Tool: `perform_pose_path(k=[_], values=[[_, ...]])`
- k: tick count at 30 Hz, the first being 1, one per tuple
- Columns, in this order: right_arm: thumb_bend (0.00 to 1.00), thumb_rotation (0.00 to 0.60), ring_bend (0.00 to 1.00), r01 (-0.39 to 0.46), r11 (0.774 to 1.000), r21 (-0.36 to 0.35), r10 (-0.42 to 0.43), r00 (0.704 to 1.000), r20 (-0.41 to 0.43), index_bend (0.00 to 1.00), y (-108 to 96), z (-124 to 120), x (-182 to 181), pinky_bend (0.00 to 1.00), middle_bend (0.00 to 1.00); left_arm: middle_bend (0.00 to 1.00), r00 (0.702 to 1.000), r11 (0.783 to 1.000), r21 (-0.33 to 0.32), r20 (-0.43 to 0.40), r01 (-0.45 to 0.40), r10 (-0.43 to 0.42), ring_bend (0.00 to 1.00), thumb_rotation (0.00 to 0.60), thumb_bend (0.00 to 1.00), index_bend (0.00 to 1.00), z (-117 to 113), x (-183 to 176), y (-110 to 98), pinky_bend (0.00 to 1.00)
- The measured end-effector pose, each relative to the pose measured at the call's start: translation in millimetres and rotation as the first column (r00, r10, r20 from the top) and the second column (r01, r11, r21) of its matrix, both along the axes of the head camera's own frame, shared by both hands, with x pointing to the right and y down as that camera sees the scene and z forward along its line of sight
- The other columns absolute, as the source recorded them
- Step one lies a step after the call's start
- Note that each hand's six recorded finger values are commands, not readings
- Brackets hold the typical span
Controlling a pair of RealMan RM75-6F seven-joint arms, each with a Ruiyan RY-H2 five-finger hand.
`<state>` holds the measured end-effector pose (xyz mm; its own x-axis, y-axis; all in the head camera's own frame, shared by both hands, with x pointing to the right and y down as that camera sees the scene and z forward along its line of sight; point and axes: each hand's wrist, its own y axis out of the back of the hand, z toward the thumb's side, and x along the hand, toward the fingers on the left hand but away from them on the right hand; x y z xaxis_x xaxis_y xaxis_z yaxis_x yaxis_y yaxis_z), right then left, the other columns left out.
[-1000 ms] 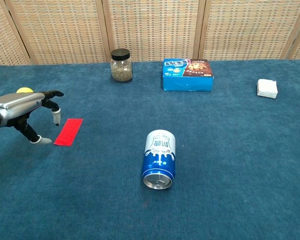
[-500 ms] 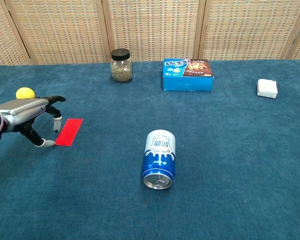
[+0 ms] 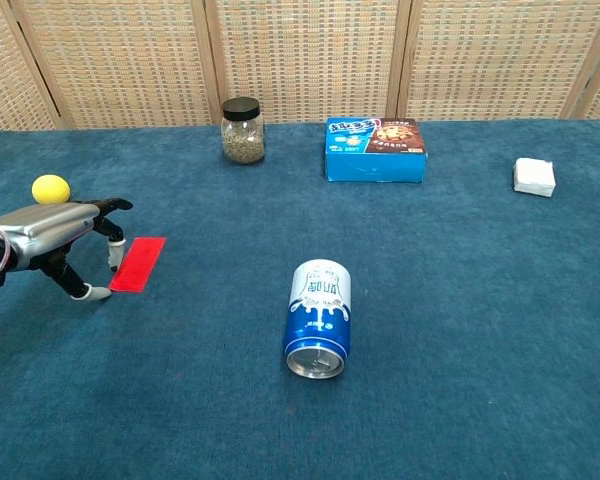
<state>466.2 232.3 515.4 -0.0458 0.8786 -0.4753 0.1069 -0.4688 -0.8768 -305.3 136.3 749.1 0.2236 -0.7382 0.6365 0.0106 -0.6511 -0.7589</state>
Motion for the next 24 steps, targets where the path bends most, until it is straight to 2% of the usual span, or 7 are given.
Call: perform_pose_path(k=[6,10,24], values=[[0.00,0.600,0.00,0.000,1.000,-0.001,0.000,1.000,-0.001,0.10,0.1,0.3,0.0,0.00,0.00,0.00,1.000,1.000,0.001,0.006,-0.004,0.004,0.00,0.600,0.28,0.54,2.8,3.1,-0.5,0.00],[0.00,0.600,0.00,-0.001,1.000,-0.001,0.001,1.000,-0.001,0.10,0.1,0.3,0.3,0.00,0.00,0.00,1.000,1.000,0.005,0.004,-0.002,0.002,0.00,0.600,0.34,0.54,3.2,5.1,-2.8,0.00],[0.00,0.600,0.00,-0.001,1.000,-0.003,0.001,1.000,0.002,0.10,0.3,0.1,0.1,0.00,0.00,0.00,1.000,1.000,-0.004,0.019,-0.016,0.016,0.00,0.600,0.38,0.55,4.7,7.4,-1.6,0.00]])
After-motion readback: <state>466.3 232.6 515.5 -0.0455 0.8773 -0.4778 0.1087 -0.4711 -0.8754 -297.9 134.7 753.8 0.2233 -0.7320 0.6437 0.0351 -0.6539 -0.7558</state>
